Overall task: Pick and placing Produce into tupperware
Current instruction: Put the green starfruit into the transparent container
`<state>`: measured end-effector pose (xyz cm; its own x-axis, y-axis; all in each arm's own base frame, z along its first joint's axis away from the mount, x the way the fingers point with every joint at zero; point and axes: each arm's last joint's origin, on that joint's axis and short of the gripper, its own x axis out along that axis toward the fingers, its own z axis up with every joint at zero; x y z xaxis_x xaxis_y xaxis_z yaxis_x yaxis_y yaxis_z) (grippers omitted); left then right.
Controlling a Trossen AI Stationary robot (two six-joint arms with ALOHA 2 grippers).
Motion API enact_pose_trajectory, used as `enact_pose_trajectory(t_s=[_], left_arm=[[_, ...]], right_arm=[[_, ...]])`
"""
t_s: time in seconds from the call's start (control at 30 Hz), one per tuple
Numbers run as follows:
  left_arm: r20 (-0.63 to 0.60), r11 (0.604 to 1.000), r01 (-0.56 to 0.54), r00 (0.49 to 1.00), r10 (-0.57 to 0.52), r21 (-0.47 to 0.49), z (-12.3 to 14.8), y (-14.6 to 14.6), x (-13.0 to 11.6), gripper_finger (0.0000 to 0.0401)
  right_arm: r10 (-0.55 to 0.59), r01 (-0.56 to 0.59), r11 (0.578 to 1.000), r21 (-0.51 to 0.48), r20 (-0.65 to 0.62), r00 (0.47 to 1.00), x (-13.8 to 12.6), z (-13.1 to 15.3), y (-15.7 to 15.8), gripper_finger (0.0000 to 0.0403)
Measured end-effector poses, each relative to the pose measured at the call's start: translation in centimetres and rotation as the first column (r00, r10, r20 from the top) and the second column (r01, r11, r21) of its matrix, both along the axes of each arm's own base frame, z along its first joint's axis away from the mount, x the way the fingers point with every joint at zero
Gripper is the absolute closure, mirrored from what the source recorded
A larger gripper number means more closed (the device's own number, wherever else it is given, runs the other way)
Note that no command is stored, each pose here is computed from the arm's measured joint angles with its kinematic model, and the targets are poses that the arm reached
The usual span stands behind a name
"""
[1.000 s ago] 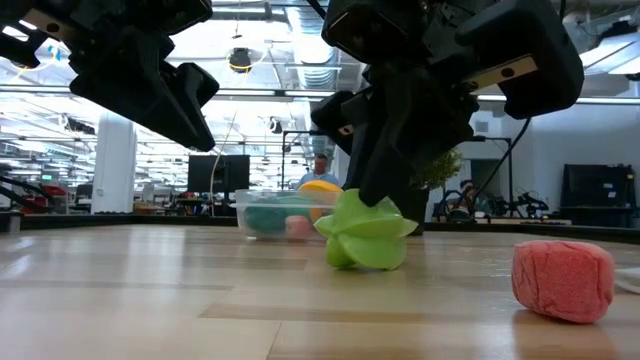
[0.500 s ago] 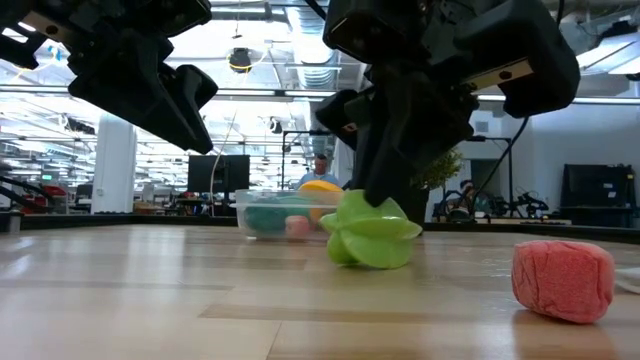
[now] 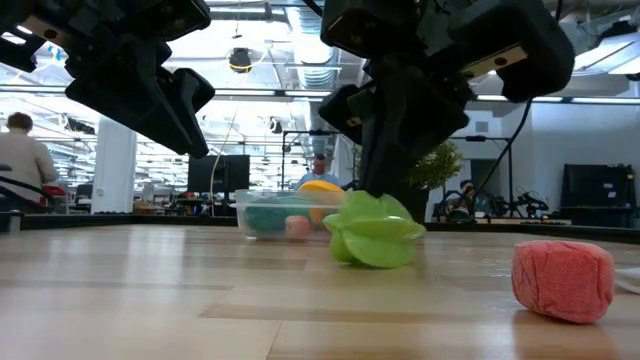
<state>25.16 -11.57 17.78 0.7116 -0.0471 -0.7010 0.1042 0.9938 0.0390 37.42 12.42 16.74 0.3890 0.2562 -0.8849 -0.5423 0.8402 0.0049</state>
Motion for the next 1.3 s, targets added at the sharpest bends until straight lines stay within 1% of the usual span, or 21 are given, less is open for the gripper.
enact_pose_trajectory(t_s=[0.1,0.33,0.43,0.63,0.7,0.77,0.9,1.07,1.13,1.23,1.3], left_arm=[[0.0,1.0,0.0,1.0,0.0,-0.001,0.0,0.0,0.0,0.0283],[0.0,1.0,-0.003,1.0,0.003,-0.003,0.0,0.0,0.0,0.0283],[0.0,1.0,-0.003,1.0,0.003,-0.003,0.0,0.0,0.0,0.0283],[0.0,1.0,-0.002,1.0,0.002,-0.003,0.0,0.0,0.0,0.0283],[0.0,1.0,-0.002,1.0,0.002,-0.003,0.0,0.0,0.0,0.0283],[0.0,1.0,-0.002,1.0,0.002,-0.003,0.0,0.0,0.0,0.0283],[0.0,1.0,-0.002,1.0,0.002,-0.003,0.0,0.0,0.0,0.0283],[0.0,1.0,-0.003,1.0,0.003,-0.003,0.0,0.0,0.0,0.0283],[0.0,1.0,-0.003,1.0,0.003,-0.003,0.0,0.0,0.0,0.0283],[0.0,1.0,-0.002,1.0,0.002,-0.003,0.0,0.0,0.0,0.0283],[0.001,1.0,-0.003,1.0,0.003,-0.003,0.0,0.0,0.0,0.0283]], right_arm=[[0.015,-0.014,0.999,0.045,-0.028,0.999,-0.1,-0.1,-0.2,0.0369],[0.003,-0.001,0.999,0.049,-0.05,0.999,-0.1,-0.3,-0.4,0.0303],[0.004,-0.002,0.999,0.052,-0.049,0.999,-0.1,-0.3,-0.4,0.0262],[-0.019,0.022,0.998,0.062,-0.055,0.998,-0.1,-0.3,-0.4,0.0164],[-0.025,0.029,0.998,0.064,-0.059,0.998,-0.1,-0.3,-0.4,0.0139],[-0.025,0.029,0.997,0.065,-0.059,0.998,-0.1,-0.3,-0.4,0.0123],[-0.026,0.03,0.997,0.065,-0.059,0.998,-0.1,-0.3,-0.4,0.0111],[-0.035,0.041,0.997,0.064,-0.089,0.995,-0.1,-1.1,-0.3,0.011],[-0.036,0.041,0.996,0.074,-0.074,0.997,0.3,-1.2,-0.2,0.011],[-0.034,0.041,0.996,0.074,-0.093,0.995,0.1,-1.5,-0.2,0.011],[-0.033,0.039,0.996,0.082,-0.072,0.997,0.3,-1.3,-0.2,0.011]])
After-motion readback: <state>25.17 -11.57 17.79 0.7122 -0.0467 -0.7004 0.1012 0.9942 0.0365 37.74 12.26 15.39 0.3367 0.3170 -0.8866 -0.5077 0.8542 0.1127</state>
